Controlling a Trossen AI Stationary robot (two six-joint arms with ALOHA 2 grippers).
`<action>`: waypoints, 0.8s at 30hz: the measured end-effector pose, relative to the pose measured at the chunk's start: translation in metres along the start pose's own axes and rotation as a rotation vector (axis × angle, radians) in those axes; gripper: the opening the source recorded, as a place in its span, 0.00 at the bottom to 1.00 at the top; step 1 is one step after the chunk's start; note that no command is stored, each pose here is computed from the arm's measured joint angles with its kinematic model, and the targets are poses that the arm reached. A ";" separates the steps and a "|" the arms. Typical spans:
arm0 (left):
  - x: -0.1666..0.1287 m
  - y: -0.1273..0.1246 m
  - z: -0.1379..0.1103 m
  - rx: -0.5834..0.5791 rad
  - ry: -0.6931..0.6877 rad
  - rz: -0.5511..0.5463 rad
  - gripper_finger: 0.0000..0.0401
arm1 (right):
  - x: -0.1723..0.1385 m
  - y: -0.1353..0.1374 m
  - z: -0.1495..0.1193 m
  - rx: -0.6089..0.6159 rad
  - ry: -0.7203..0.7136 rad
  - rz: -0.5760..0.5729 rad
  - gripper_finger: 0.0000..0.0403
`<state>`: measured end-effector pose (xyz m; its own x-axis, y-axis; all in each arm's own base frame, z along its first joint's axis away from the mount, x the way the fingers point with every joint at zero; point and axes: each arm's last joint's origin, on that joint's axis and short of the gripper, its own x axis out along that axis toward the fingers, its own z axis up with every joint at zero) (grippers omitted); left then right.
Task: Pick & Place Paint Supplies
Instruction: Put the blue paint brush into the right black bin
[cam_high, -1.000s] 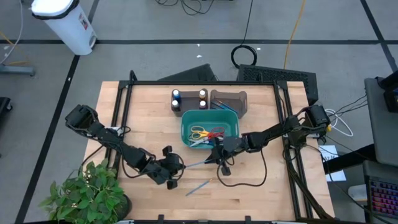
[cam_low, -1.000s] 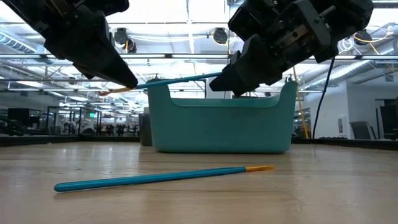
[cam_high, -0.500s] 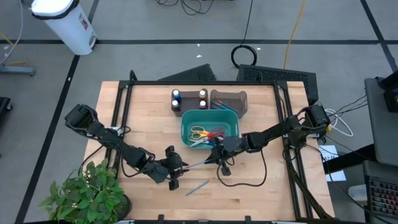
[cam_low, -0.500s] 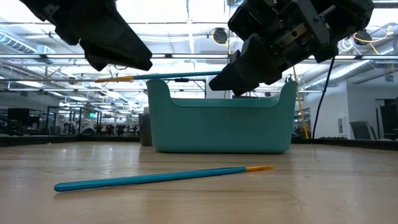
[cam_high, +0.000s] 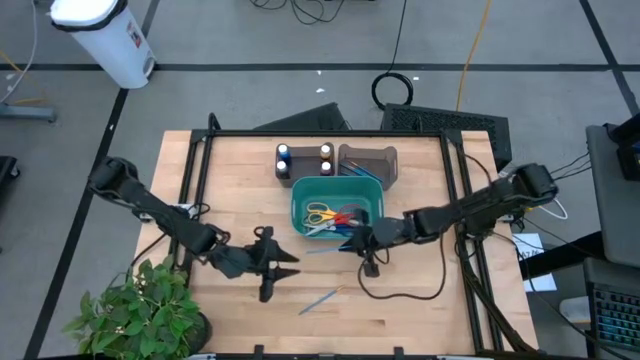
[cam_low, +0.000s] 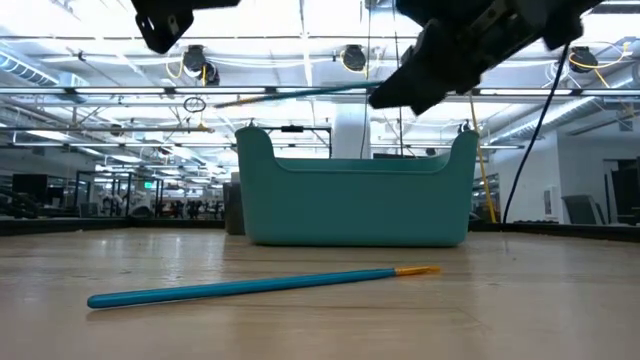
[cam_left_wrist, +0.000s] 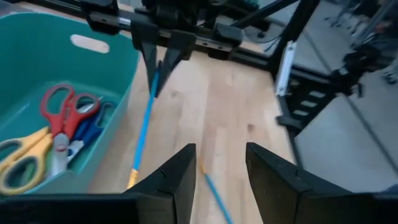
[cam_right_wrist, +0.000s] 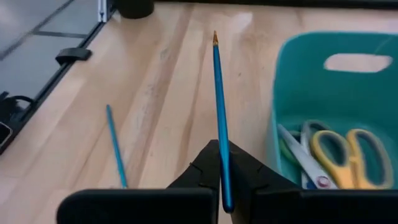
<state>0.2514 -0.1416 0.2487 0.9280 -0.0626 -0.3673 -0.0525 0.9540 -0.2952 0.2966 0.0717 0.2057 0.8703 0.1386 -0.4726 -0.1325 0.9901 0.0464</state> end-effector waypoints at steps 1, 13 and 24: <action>-0.001 -0.001 0.001 -0.007 -0.001 -0.014 0.37 | -0.004 0.002 0.001 -0.004 -0.001 -0.013 0.00; 0.001 0.001 0.002 -0.019 -0.011 -0.008 0.37 | -0.044 0.018 0.014 0.001 -0.029 -0.135 0.00; 0.001 0.001 0.002 -0.018 -0.011 -0.007 0.37 | -0.068 0.017 0.001 0.038 -0.053 -0.183 0.00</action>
<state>0.2531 -0.1399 0.2500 0.9323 -0.0663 -0.3555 -0.0523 0.9480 -0.3140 0.2361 0.0787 0.2397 0.9020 -0.0437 -0.4295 0.0471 0.9989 -0.0026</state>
